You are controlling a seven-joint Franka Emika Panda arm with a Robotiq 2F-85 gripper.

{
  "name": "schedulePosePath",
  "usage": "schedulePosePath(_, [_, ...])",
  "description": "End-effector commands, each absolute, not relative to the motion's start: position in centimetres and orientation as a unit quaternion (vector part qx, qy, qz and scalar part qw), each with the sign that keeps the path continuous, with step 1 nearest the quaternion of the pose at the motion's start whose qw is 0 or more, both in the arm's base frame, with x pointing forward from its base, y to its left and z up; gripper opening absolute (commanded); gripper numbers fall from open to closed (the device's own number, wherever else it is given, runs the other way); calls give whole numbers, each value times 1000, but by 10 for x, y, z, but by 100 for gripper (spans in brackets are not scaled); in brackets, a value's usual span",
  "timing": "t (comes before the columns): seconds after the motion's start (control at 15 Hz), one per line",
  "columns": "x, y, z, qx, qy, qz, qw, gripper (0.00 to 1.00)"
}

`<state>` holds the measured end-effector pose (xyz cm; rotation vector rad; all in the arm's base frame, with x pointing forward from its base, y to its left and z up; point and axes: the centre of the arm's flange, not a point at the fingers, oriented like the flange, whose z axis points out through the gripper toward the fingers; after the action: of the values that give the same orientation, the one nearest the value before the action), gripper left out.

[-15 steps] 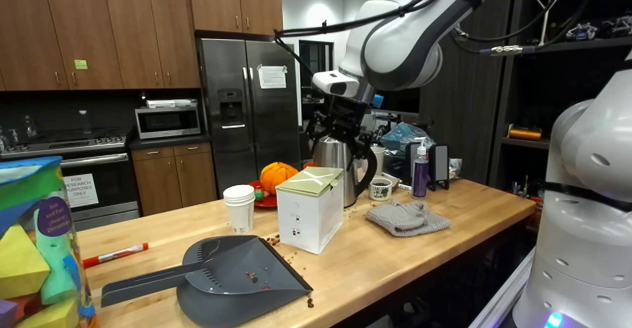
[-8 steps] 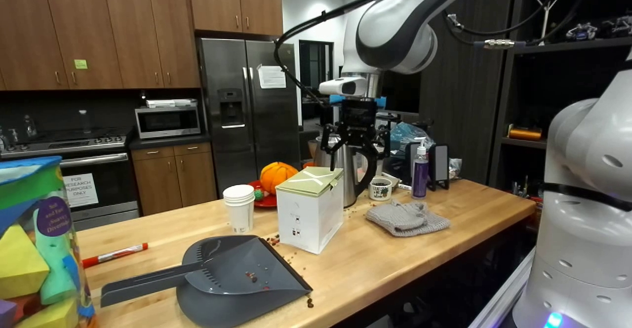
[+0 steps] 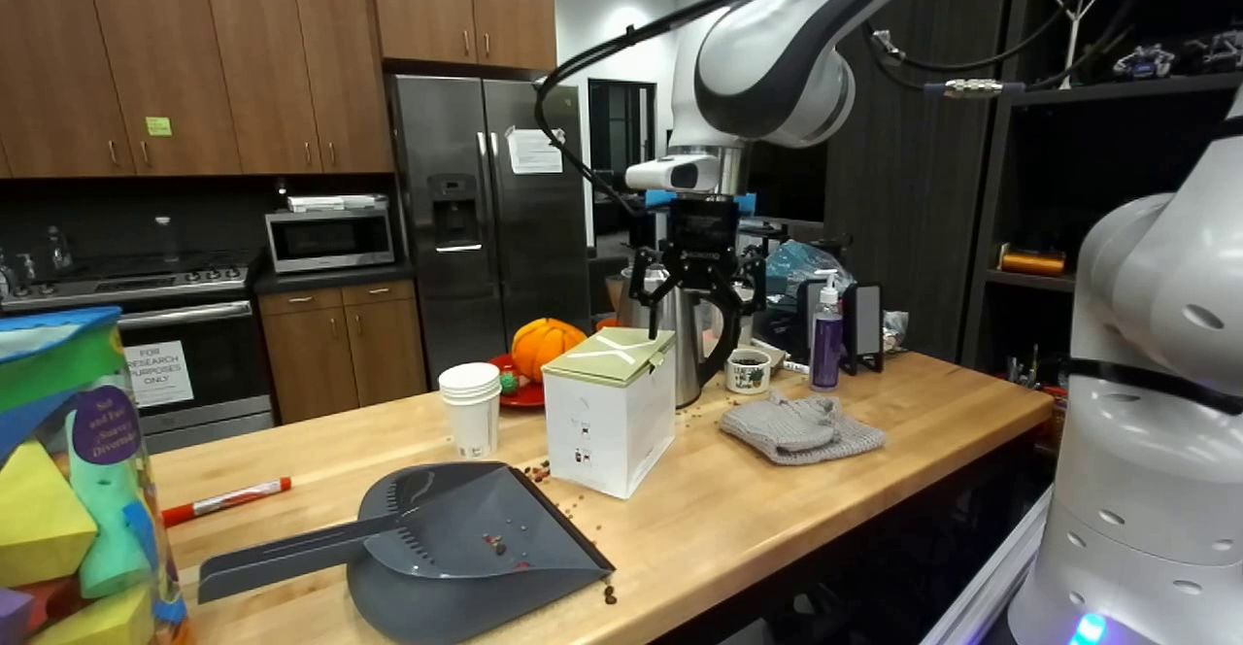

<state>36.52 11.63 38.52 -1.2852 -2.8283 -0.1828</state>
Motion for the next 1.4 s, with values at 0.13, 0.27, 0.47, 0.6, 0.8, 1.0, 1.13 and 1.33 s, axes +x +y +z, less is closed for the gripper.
schedulePosePath(0.13, [370, 111, 393, -369, -925, -81, -51, 100])
schedulePosePath(0.27, [374, 110, 395, -352, -930, -81, -71, 100])
schedulePosePath(0.47, [379, 109, 400, -307, -945, -56, -102, 100])
schedulePosePath(0.6, [382, 110, 402, -270, -954, -34, -124, 100])
schedulePosePath(0.8, [383, 114, 405, -192, -971, 5, -143, 100])
schedulePosePath(1.0, [380, 117, 404, -111, -983, 34, -142, 100])
schedulePosePath(1.13, [378, 117, 404, -66, -986, 50, -144, 100])
schedulePosePath(1.33, [378, 121, 399, -83, -986, 42, -138, 100])
